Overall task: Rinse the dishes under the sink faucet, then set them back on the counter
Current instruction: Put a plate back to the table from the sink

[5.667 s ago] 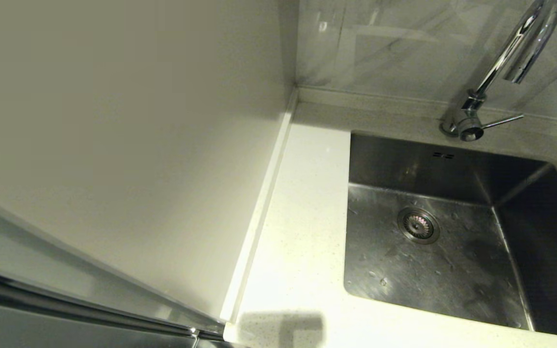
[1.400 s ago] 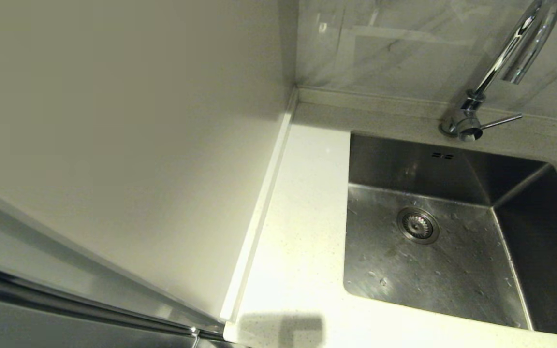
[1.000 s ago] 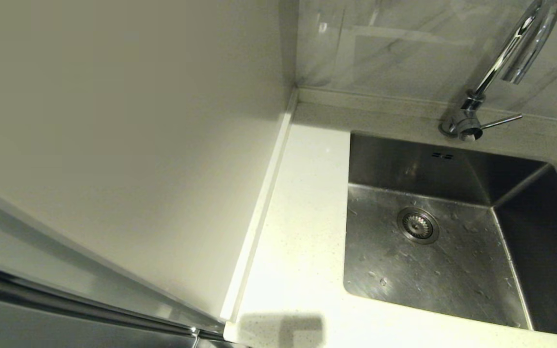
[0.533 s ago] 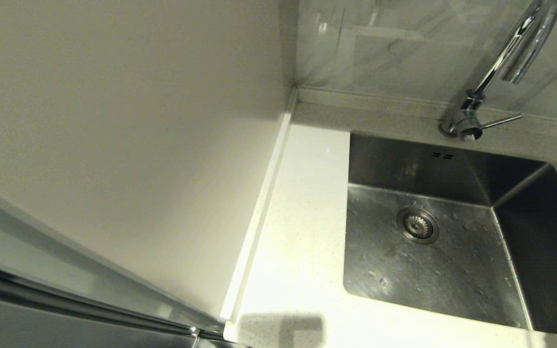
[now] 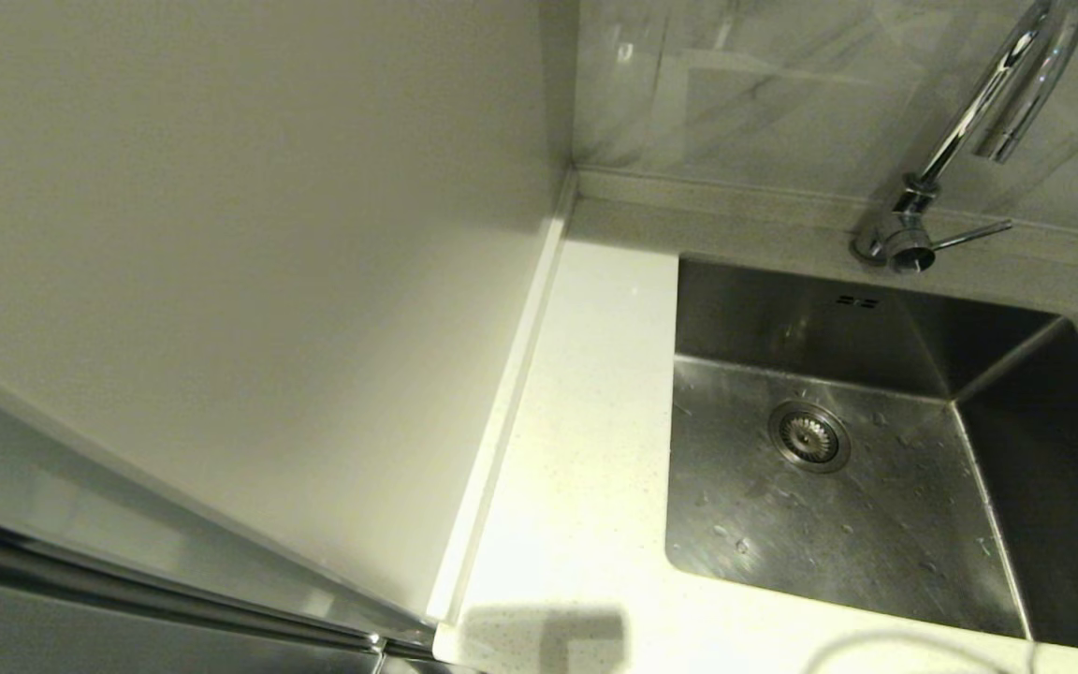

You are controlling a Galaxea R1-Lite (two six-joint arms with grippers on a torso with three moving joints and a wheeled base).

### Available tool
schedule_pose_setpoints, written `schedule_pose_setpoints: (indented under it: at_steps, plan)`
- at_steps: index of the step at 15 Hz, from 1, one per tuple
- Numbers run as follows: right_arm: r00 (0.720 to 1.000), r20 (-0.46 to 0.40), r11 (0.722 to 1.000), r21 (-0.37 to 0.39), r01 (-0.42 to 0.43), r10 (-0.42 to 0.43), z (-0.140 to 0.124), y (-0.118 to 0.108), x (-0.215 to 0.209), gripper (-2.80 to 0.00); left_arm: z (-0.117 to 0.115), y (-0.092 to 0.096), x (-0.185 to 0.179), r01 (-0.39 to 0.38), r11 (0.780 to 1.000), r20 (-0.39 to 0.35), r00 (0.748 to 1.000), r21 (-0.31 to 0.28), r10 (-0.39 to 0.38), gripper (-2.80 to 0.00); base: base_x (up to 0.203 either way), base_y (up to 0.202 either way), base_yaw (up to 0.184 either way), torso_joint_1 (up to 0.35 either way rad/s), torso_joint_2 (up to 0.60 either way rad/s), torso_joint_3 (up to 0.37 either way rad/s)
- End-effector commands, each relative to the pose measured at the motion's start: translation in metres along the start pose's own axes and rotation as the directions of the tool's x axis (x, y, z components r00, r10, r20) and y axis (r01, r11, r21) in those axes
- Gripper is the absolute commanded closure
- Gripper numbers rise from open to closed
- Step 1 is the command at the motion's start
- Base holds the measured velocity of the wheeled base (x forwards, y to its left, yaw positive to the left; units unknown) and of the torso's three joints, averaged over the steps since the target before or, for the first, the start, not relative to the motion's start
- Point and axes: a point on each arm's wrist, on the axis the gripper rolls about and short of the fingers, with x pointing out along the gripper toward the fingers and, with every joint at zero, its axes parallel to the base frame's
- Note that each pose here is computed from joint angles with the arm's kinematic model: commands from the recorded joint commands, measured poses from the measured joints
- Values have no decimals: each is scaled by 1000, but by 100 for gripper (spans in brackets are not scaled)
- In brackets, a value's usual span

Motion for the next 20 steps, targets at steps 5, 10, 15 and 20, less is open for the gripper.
schedule_pose_setpoints:
  at_steps: [5, 10, 15, 20]
  plan:
    - [959, -100, 964, -12, -267, 264, 9, 71, -54, 0, -1, 0, 0, 0, 1000, -2, 1000, 0, 0, 0, 0, 0, 0, 0, 0, 0]
    - [964, -25, 945, -193, -264, 264, 0, 64, -112, 0, -1, 0, 0, 0, 1000, -3, 1000, 0, 0, 0, 0, 0, 0, 0, 0, 0]
    - [890, 436, 988, -135, -80, 132, -30, 1, -170, 0, -1, 0, 0, 0, 1000, -3, 1000, 0, 0, 0, 0, 0, 0, 0, 0, 0]
    - [794, 565, 962, -258, -90, 226, -85, -41, -180, 0, -1, 0, 0, 1, 1000, -3, 1000, 0, -1, 0, 0, 0, 0, 0, 0, 0]
